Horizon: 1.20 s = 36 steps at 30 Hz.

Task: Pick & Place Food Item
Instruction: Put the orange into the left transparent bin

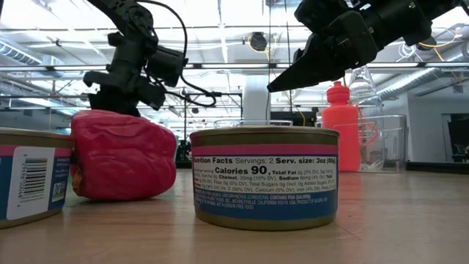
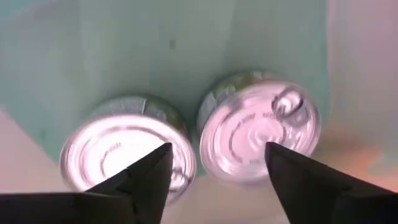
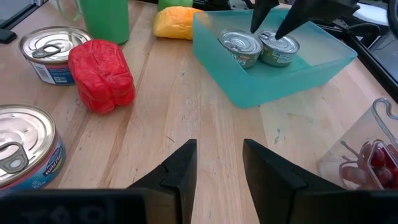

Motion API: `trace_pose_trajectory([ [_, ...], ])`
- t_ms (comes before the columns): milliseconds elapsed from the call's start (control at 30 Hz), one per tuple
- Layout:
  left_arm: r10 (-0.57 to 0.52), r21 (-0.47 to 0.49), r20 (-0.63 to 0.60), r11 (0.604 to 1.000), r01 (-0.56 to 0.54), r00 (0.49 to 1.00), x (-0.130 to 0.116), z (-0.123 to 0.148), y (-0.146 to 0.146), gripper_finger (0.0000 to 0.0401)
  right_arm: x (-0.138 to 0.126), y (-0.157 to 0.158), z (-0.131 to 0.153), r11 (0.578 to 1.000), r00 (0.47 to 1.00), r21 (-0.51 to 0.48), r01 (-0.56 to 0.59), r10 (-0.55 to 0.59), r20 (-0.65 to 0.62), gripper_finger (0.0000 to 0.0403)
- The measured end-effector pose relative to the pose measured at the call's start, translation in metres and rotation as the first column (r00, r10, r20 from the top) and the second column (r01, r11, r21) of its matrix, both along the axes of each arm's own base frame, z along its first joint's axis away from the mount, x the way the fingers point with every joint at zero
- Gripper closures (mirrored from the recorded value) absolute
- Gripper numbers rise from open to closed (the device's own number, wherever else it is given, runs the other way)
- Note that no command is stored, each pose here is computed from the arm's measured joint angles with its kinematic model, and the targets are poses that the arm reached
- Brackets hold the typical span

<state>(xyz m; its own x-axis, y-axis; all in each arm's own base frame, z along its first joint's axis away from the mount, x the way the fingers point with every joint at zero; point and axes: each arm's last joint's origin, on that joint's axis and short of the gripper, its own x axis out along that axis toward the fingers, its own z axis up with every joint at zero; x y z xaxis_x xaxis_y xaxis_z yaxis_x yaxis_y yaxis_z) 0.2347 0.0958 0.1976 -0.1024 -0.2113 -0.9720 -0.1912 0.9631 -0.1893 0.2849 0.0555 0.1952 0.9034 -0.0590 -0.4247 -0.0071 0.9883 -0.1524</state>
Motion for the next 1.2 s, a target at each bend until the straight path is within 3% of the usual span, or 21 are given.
trace_pose_trajectory([
  [233, 0.011, 0.062, 0.047, 0.998, -0.014, 0.999, 0.012, 0.024, 0.006, 0.0221, 0.0, 0.0, 0.0, 1.0, 1.0, -0.003, -0.001, 0.001, 0.0, 0.0284],
  [400, -0.021, 0.128, 0.214, 0.992, -0.007, 0.977, 0.031, 0.062, 0.004, 0.031, 0.0, 0.0, 0.0, 1.0, 1.0, -0.003, -0.001, 0.001, 0.0, 0.0284],
  [467, -0.059, 0.154, 0.349, 0.988, 0.006, 0.935, 0.038, 0.084, -0.003, 0.0352, 0.0, 0.0, 0.0, 1.0, 1.0, -0.003, -0.001, 0.001, 0.0, 0.0284],
  [533, -0.06, 0.143, 0.519, 0.99, -0.017, 0.852, 0.037, 0.11, -0.011, 0.0387, 0.0, 0.0, 0.0, 1.0, 1.0, -0.002, -0.001, 0.001, 0.0, 0.0284],
  [633, -0.093, 0.17, 0.737, 0.984, -0.051, 0.67, 0.021, 0.151, -0.026, 0.039, 0.0, 0.001, 0.0, 1.0, 1.0, 0.0, -0.003, 0.003, 0.0, 0.0284],
  [767, -0.15, 0.235, 0.87, 0.963, -0.128, 0.469, -0.021, 0.175, -0.051, 0.0398, -0.001, 0.002, 0.0, 1.0, 1.0, 0.003, -0.006, 0.006, -0.001, 0.0284],
  [933, -0.158, 0.227, 0.953, 0.939, -0.26, 0.26, -0.075, 0.148, -0.074, 0.0398, -0.001, 0.002, 0.0, 1.0, 1.0, 0.006, -0.005, 0.005, -0.002, 0.0284],
  [1000, -0.132, 0.199, 0.969, 0.918, -0.342, 0.21, -0.088, 0.128, -0.076, 0.0398, -0.001, 0.002, 0.0, 1.0, 1.0, 0.002, -0.006, 0.006, 0.0, 0.0284],
  [1067, -0.117, 0.165, 0.983, 0.896, -0.413, 0.139, -0.095, 0.112, -0.076, 0.0396, 0.0, 0.002, 0.0, 1.0, 1.0, -0.001, -0.007, 0.007, 0.002, 0.0284],
  [1200, -0.143, 0.14, 0.989, 0.893, -0.428, 0.025, -0.097, 0.08, -0.076, 0.0399, 0.001, 0.0, 0.003, 1.0, 1.0, -0.01, -0.004, 0.005, 0.03, 0.0284],
])
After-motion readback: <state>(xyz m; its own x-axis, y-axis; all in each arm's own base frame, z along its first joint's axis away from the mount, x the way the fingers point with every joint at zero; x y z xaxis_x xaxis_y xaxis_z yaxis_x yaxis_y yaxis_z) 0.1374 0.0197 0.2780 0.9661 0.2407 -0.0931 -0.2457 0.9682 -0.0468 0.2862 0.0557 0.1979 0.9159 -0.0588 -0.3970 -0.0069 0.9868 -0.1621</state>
